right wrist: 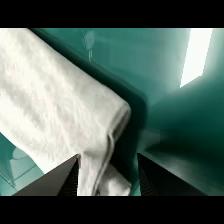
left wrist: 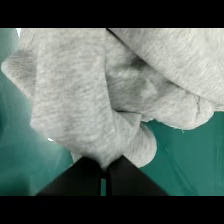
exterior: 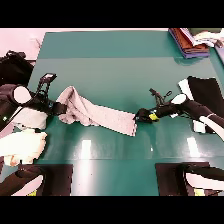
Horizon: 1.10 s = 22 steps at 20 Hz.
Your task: Fold the shirts.
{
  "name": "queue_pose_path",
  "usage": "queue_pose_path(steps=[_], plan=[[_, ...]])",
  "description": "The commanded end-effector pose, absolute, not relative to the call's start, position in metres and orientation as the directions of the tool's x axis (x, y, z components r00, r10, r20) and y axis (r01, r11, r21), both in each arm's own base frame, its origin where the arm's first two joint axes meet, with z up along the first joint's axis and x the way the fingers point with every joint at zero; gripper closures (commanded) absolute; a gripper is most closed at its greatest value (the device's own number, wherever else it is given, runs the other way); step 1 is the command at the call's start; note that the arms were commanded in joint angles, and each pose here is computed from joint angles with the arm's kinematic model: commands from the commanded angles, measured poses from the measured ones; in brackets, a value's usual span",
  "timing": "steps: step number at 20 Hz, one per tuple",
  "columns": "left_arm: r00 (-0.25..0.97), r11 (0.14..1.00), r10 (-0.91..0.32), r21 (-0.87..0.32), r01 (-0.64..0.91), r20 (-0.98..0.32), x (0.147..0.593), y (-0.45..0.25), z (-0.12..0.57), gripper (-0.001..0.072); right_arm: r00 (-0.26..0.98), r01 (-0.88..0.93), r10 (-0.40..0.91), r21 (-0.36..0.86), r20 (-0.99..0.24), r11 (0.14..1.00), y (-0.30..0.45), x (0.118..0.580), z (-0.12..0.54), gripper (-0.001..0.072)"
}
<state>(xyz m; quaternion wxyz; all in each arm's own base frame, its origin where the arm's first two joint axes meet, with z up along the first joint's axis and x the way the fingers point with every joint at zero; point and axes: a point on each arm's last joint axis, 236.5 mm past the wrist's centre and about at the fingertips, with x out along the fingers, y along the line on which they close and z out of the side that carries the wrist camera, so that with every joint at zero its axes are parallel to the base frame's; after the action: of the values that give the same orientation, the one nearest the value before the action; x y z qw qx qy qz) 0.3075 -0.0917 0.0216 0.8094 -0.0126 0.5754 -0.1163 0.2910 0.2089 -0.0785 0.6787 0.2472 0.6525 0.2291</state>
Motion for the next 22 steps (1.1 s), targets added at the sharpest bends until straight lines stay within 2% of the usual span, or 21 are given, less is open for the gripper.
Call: queue_pose_path(steps=[1,2,4,5,7,9,12,16,18,22], plan=[[0.320,0.973,-0.208,-0.162,0.167,-0.924,0.310,-0.093,0.023,0.0685,0.098,-0.041,0.632,0.631,-0.769,0.775,0.227,0.307,-0.073,0.0289],[0.322,0.972,-0.212,-0.166,0.165,-0.923,0.310,-0.094,0.023,0.0685,0.111,-0.057,0.630,0.628,-0.769,0.776,0.232,0.309,-0.072,0.0387],[0.321,0.972,-0.213,-0.167,0.165,-0.923,0.310,-0.094,0.023,0.0685,0.132,-0.085,0.628,0.622,-0.767,0.778,0.239,0.311,-0.071,0.0649],[0.320,0.972,-0.213,-0.167,0.165,-0.923,0.310,-0.094,0.023,0.0685,0.148,-0.109,0.628,0.619,-0.764,0.778,0.241,0.314,-0.068,0.0700],[0.311,0.975,-0.188,-0.139,0.174,-0.932,0.308,-0.088,0.029,0.0685,0.241,-0.133,0.631,0.619,-0.737,0.774,0.235,0.330,-0.042,0.0701],[0.341,0.979,-0.141,-0.079,0.188,-0.930,0.315,-0.077,0.062,0.0685,0.377,-0.196,0.625,0.600,-0.684,0.776,0.209,0.356,0.017,0.0701],[0.562,0.981,-0.106,0.005,0.191,-0.820,0.339,-0.063,0.165,0.0685,0.570,-0.321,0.575,0.485,-0.587,0.813,0.150,0.371,0.146,0.0702],[0.824,0.974,-0.156,0.055,0.221,-0.545,0.326,-0.061,0.321,0.0685,0.759,-0.347,0.449,0.290,-0.472,0.892,0.080,0.331,0.294,0.0702],[0.885,0.971,-0.173,0.074,0.225,-0.431,0.304,-0.059,0.376,0.0685,0.832,-0.303,0.367,0.212,-0.415,0.929,0.055,0.304,0.342,0.0701],[0.913,0.965,-0.219,0.060,0.254,-0.344,0.263,-0.060,0.430,0.0685,0.917,-0.163,0.196,0.122,-0.348,0.979,0.021,0.266,0.387,0.0701]])
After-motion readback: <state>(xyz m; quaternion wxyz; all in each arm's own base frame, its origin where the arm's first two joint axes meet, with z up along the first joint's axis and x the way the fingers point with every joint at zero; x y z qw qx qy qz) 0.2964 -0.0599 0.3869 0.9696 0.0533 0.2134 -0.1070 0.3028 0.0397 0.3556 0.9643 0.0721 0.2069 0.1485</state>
